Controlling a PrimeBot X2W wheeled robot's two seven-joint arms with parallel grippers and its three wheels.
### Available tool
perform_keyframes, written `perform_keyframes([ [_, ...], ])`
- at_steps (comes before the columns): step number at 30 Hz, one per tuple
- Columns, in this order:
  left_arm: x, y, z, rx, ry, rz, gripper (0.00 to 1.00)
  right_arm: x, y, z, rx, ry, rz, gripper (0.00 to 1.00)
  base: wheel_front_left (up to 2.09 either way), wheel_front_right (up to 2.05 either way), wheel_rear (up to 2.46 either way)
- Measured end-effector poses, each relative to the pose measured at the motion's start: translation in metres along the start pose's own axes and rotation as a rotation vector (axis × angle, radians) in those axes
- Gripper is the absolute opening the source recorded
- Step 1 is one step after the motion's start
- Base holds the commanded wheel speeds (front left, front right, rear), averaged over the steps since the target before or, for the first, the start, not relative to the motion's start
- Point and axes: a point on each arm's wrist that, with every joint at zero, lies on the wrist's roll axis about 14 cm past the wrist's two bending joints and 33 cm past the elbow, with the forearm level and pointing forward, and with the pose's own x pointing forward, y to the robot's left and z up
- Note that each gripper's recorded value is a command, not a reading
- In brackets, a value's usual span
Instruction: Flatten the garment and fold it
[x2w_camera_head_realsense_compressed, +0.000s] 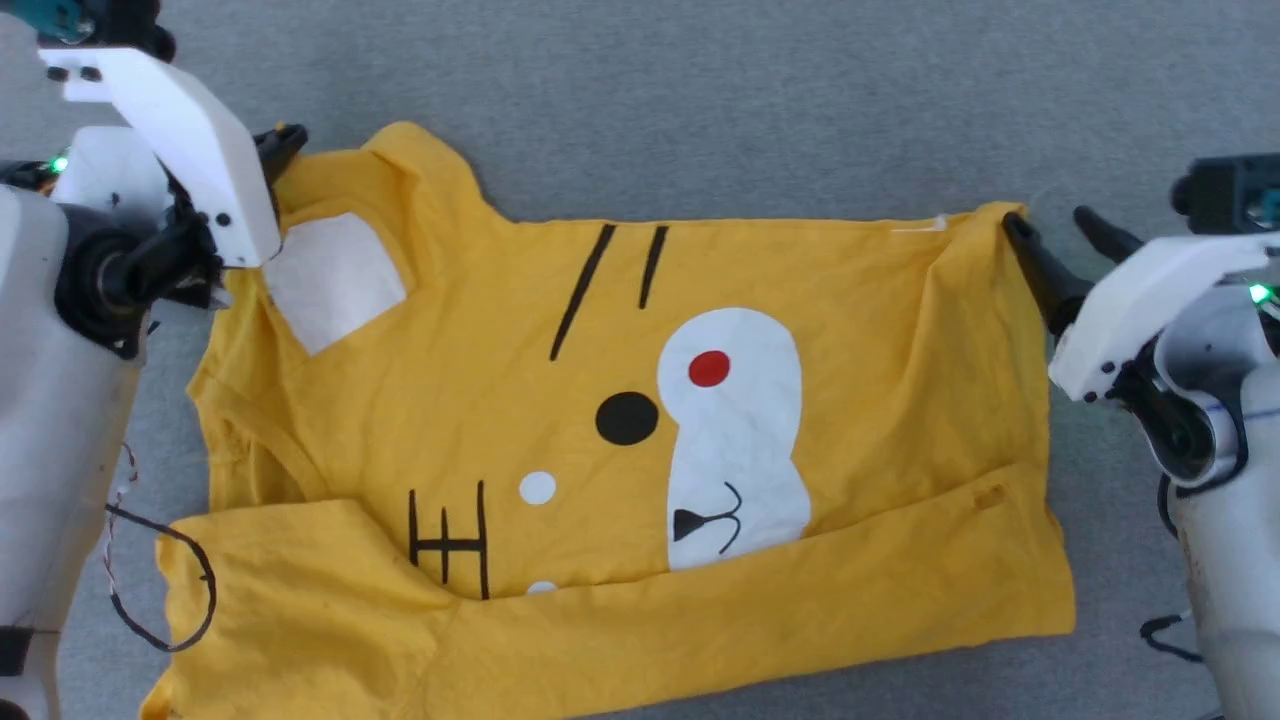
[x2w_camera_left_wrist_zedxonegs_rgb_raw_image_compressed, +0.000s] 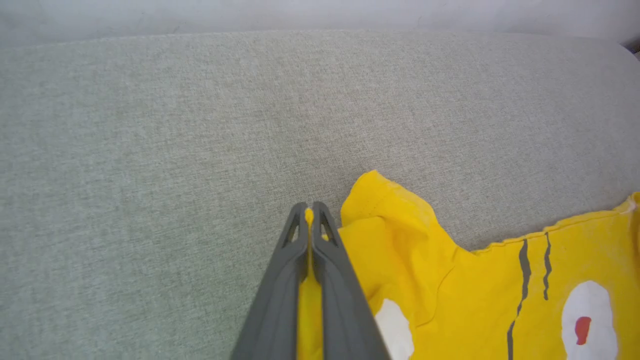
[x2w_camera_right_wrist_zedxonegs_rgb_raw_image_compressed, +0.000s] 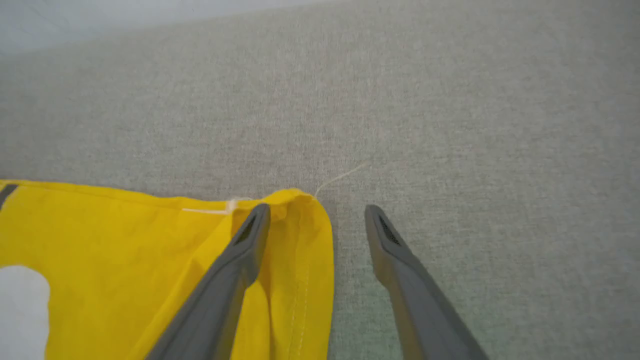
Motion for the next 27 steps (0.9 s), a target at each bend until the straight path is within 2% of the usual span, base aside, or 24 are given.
perform_keyframes([
  [10,-0.009,0.009,-0.001,-0.008,-0.021,0.005,0.0,0.031,0.016,-0.043,-0.071,0.452,0.068,1.0,0.0,0.0,0.0],
  [11,-0.009,0.01,-0.002,-0.01,-0.021,0.006,0.0,0.031,0.017,-0.043,-0.069,0.487,0.071,0.57,0.0,0.0,0.0],
  [13,-0.011,0.011,-0.002,-0.01,-0.022,0.007,0.0,0.03,0.017,-0.044,-0.067,0.542,0.072,0.0,0.0,0.0,0.0],
  [18,-0.015,0.007,0.001,-0.012,-0.036,-0.002,0.0,0.026,0.015,-0.043,-0.058,0.574,0.068,0.0,0.0,0.0,0.0],
  [22,-0.024,0.004,0.008,-0.002,-0.074,-0.005,0.0,0.025,0.017,-0.024,-0.065,0.443,0.073,0.0,0.0,0.0,0.0],
  [27,-0.044,-0.002,0.017,-0.018,-0.155,-0.022,0.0,0.017,0.021,0.021,-0.055,0.231,0.084,0.0,0.0,0.0,0.0],
])
